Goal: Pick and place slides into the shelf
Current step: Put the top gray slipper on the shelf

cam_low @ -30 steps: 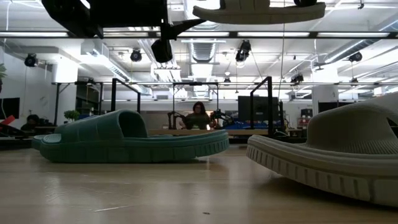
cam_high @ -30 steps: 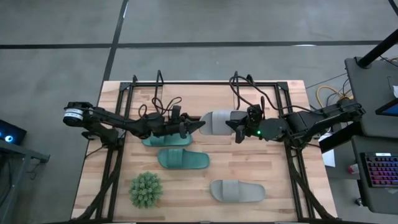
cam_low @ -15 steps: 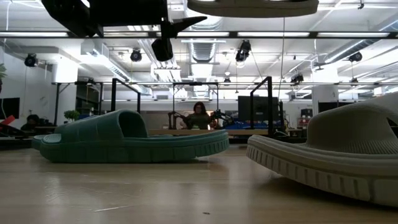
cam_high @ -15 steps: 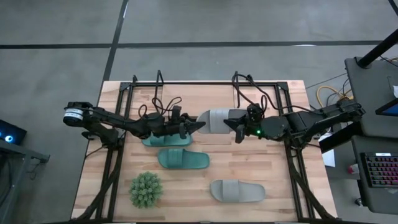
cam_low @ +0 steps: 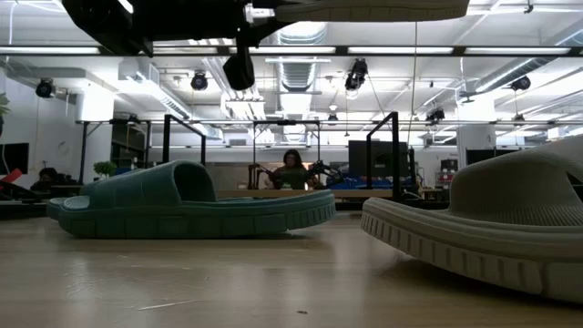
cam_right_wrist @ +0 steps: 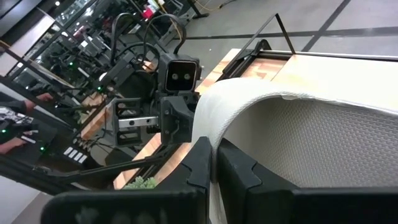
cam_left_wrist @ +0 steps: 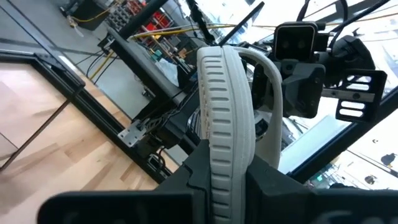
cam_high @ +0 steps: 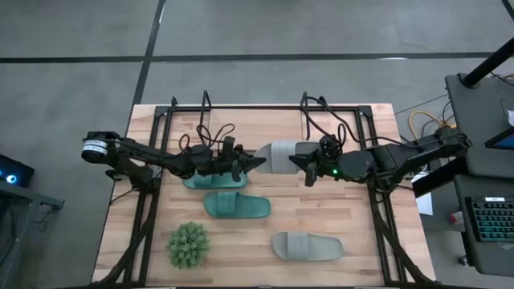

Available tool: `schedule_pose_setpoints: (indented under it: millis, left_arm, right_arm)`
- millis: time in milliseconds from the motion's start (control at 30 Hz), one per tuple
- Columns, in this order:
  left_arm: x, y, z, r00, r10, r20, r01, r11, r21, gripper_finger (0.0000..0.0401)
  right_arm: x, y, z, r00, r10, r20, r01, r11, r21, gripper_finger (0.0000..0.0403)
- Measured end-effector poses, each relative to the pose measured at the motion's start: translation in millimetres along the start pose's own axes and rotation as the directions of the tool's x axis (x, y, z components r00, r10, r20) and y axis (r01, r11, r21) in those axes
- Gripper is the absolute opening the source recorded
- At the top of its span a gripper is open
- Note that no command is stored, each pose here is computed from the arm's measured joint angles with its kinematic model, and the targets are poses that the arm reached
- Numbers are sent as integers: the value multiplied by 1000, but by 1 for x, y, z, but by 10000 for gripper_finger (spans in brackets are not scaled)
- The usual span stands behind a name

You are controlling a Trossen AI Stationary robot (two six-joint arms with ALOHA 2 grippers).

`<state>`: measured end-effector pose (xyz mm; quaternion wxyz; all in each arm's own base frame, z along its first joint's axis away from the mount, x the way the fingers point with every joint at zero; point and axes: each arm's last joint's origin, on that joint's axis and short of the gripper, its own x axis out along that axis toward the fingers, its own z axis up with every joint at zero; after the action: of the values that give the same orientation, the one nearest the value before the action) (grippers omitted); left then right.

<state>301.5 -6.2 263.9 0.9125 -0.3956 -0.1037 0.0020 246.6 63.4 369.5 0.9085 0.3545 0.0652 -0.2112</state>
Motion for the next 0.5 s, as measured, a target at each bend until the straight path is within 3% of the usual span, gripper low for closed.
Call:
schedule_pose_setpoints:
  millis: [500]
  left_arm:
    - [-1,-2,4,998,25,54,-25,1000,8,16]
  right_arm:
    - [-13,-1,13,999,31,41,-31,999,12,22]
